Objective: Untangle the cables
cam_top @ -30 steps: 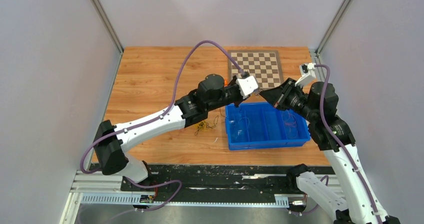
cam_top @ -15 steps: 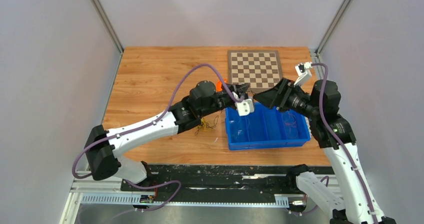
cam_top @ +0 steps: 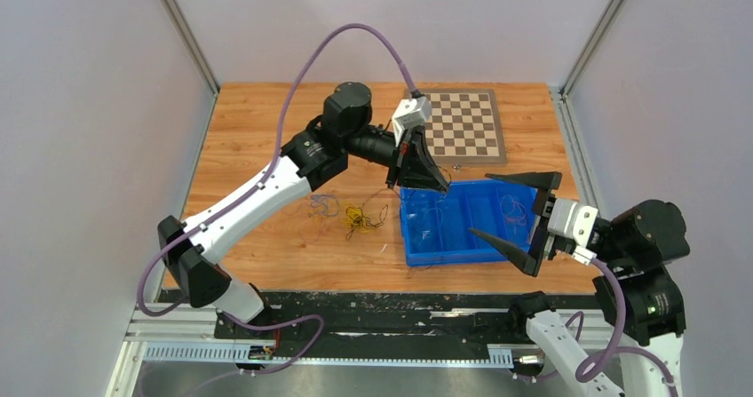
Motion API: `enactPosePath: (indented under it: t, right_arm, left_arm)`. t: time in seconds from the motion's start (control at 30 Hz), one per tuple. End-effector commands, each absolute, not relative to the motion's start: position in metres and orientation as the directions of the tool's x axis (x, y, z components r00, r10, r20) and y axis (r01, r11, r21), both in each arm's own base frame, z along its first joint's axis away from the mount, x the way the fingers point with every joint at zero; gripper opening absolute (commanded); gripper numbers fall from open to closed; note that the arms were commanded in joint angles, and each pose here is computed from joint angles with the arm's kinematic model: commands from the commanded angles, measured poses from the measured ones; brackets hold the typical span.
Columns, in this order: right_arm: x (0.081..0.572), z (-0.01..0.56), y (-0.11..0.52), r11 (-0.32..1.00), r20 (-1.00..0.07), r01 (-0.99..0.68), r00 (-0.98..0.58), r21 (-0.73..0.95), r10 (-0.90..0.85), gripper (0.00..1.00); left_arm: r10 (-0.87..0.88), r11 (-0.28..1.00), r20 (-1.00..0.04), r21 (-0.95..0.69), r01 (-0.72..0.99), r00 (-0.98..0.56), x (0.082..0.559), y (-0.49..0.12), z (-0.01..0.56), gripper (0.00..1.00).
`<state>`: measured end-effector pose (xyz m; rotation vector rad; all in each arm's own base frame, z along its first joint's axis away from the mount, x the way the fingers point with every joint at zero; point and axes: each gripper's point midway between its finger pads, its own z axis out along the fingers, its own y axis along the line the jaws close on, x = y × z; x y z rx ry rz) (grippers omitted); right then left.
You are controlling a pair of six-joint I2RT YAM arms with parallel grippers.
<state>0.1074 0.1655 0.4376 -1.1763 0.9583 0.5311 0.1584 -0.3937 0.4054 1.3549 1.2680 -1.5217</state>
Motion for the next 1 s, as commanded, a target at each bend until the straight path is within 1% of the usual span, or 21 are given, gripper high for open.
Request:
enactPosePath:
  t: [0.0, 0.03, 0.07, 0.1, 0.13, 0.17, 0.2, 0.23, 0.27, 0.33, 0.4, 0.47, 0.67, 0.8, 0.9, 0.97]
  right_arm:
    - [0.096, 0.446, 0.182, 0.153, -0.809, -0.795, 0.585, -0.586, -0.058, 0.86]
    - [0.096, 0.446, 0.184, 0.139, -0.818, -0.808, 0.573, -0.573, -0.048, 0.84]
    - [0.095, 0.447, 0.185, 0.127, -0.820, -0.812, 0.571, -0.570, -0.036, 0.83]
    - [0.095, 0.448, 0.186, 0.121, -0.825, -0.818, 0.564, -0.563, -0.026, 0.82]
    - [0.094, 0.449, 0.187, 0.113, -0.827, -0.821, 0.561, -0.559, -0.014, 0.81]
    - [0.091, 0.449, 0.188, 0.099, -0.828, -0.824, 0.560, -0.558, -0.002, 0.81]
    - [0.089, 0.449, 0.189, 0.087, -0.837, -0.834, 0.547, -0.544, 0.011, 0.81]
    - [0.087, 0.451, 0.190, 0.077, -0.845, -0.844, 0.534, -0.531, 0.023, 0.82]
    - [0.085, 0.452, 0.191, 0.068, -0.856, -0.856, 0.515, -0.513, 0.033, 0.83]
    - [0.088, 0.454, 0.192, 0.081, -0.875, -0.875, 0.482, -0.477, 0.045, 0.85]
    - [0.091, 0.458, 0.192, 0.091, -0.873, -0.873, 0.485, -0.479, 0.052, 0.86]
    - [0.092, 0.459, 0.193, 0.094, -0.879, -0.880, 0.472, -0.465, 0.065, 0.82]
    - [0.103, 0.449, 0.196, 0.121, -0.904, -0.903, 0.422, -0.412, 0.073, 0.66]
    - [0.110, 0.442, 0.199, 0.135, -0.916, -0.914, 0.395, -0.384, 0.073, 0.64]
    - [0.118, 0.439, 0.200, 0.167, -0.918, -0.911, 0.391, -0.376, 0.068, 0.57]
    - [0.120, 0.439, 0.201, 0.177, -0.918, -0.910, 0.391, -0.374, 0.067, 0.51]
  left_arm:
    - [0.241, -0.462, -0.909, -0.417, 0.783, -0.341, 0.108, -0.381, 0.402, 0.00]
    - [0.241, -0.494, -0.912, -0.411, 0.766, -0.333, 0.103, -0.380, 0.403, 0.00]
    - [0.267, -0.507, -0.894, -0.447, 0.737, -0.358, 0.097, -0.381, 0.402, 0.00]
    - [0.254, -0.543, -0.906, -0.424, 0.725, -0.340, 0.094, -0.382, 0.405, 0.00]
    - [0.292, -0.545, -0.877, -0.480, 0.688, -0.381, 0.088, -0.382, 0.404, 0.00]
    - [0.273, -0.579, -0.893, -0.449, 0.680, -0.357, 0.087, -0.384, 0.407, 0.00]
    - [0.309, -0.576, -0.867, -0.498, 0.648, -0.391, 0.082, -0.384, 0.407, 0.00]
    - [0.288, -0.600, -0.883, -0.469, 0.648, -0.371, 0.082, -0.386, 0.409, 0.00]
    - [0.312, -0.597, -0.864, -0.502, 0.626, -0.394, 0.078, -0.387, 0.410, 0.00]
    - [0.304, -0.613, -0.870, -0.491, 0.619, -0.388, 0.076, -0.390, 0.413, 0.00]
    - [0.306, -0.615, -0.867, -0.496, 0.613, -0.393, 0.076, -0.395, 0.414, 0.00]
    - [0.304, -0.612, -0.862, -0.503, 0.610, -0.405, 0.077, -0.400, 0.415, 0.00]
    - [0.287, -0.596, -0.853, -0.516, 0.615, -0.437, 0.085, -0.411, 0.417, 0.00]
    - [0.288, -0.588, -0.844, -0.529, 0.612, -0.452, 0.088, -0.415, 0.415, 0.00]
    - [0.286, -0.589, -0.845, -0.526, 0.614, -0.451, 0.088, -0.416, 0.415, 0.00]
    - [0.285, -0.588, -0.846, -0.526, 0.614, -0.451, 0.088, -0.416, 0.415, 0.00]
